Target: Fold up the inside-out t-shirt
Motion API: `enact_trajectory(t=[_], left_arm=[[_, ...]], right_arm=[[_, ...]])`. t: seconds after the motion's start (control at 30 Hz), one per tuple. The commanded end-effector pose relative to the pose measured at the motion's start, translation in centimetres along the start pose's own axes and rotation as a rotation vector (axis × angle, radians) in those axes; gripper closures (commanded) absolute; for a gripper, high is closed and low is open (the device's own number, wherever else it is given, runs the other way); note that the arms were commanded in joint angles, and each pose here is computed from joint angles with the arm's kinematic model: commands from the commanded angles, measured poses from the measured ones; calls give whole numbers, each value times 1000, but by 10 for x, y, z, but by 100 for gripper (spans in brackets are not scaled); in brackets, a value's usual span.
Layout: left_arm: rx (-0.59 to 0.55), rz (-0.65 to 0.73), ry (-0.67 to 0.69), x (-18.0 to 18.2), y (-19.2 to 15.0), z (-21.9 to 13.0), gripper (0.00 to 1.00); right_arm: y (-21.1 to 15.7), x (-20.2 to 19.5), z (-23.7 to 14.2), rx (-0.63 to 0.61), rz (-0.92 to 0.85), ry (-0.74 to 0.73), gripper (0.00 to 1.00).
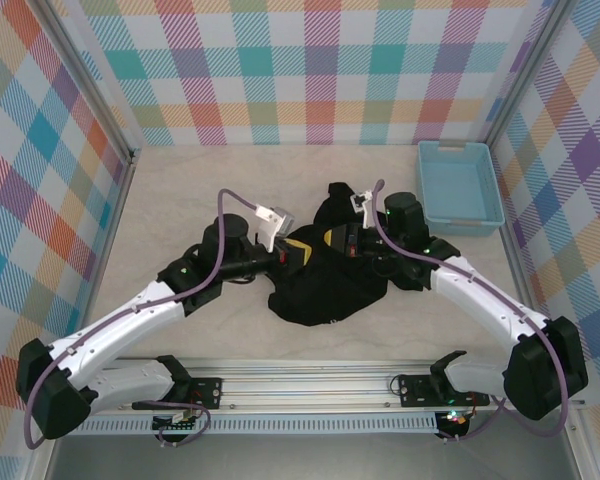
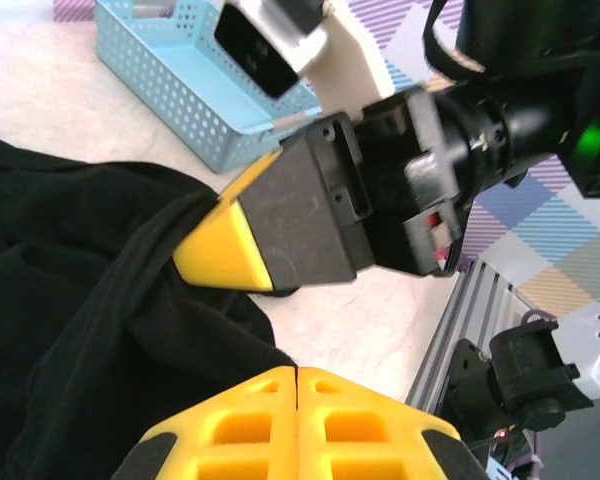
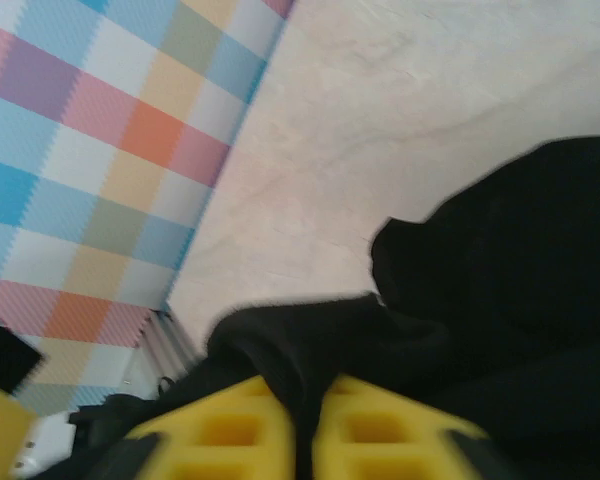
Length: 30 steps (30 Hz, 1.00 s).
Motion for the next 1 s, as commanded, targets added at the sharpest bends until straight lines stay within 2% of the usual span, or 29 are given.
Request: enact_trajectory(t=[0.0, 0.1, 0.17, 0.3, 0.37, 0.47, 0.67, 0.7, 0.73, 0.77, 0.8, 0.87, 0.9, 0.97], left_arm=[[-85, 12, 16, -12, 33, -17, 100], [-91, 9, 21, -13, 39, -18, 100], [-92, 12, 29, -12, 39, -17, 100], [-82, 29, 16, -14, 40, -17, 100], [-81, 39, 13, -15, 41, -18, 100], [-76, 47, 0, -18, 42, -18, 100], [-68, 47, -37, -23, 42, -19, 100], [-69, 49, -39, -24, 42, -20, 100], [-67, 50, -43, -24, 42, -19, 100], [-66, 51, -46, -25, 41, -20, 100], [-62, 52, -44, -24, 41, -20, 100], [-62, 51, -9, -20, 39, -22, 100], [-72, 45, 37, -14, 37, -26, 100], [-95, 13, 180, 6, 29, -34, 96]], right_arm=[[1, -9, -6, 27, -63, -125, 70], [3, -2, -19, 21, -175, -185, 60], [2, 9, -29, -1, -263, -154, 56], [-15, 43, -42, -12, -461, 35, 50], [-25, 57, -44, -9, -536, 147, 42], [-31, 66, -41, -21, -596, 243, 34], [-27, 70, -10, 21, -638, 293, 30], [-25, 69, -5, 15, -638, 285, 33], [-22, 69, -1, 4, -631, 280, 41], [-19, 69, 1, -10, -620, 276, 52], [-15, 67, 2, -29, -602, 262, 69], [-14, 66, 1, -54, -591, 249, 90], [-15, 64, -2, -63, -587, 244, 97], [-18, 62, -8, -82, -588, 243, 100]])
Point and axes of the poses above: each hand's point on the last joint's axis, 136 mm out from that joint toward the fingers, its own z axis out along the fingers, its own x axis along the line the jaws close on, y = z × x, the point moved 4 cm from there along -z, back along the fingers, and after that the axes turned 3 degrees about z, right-handed, at the moved point
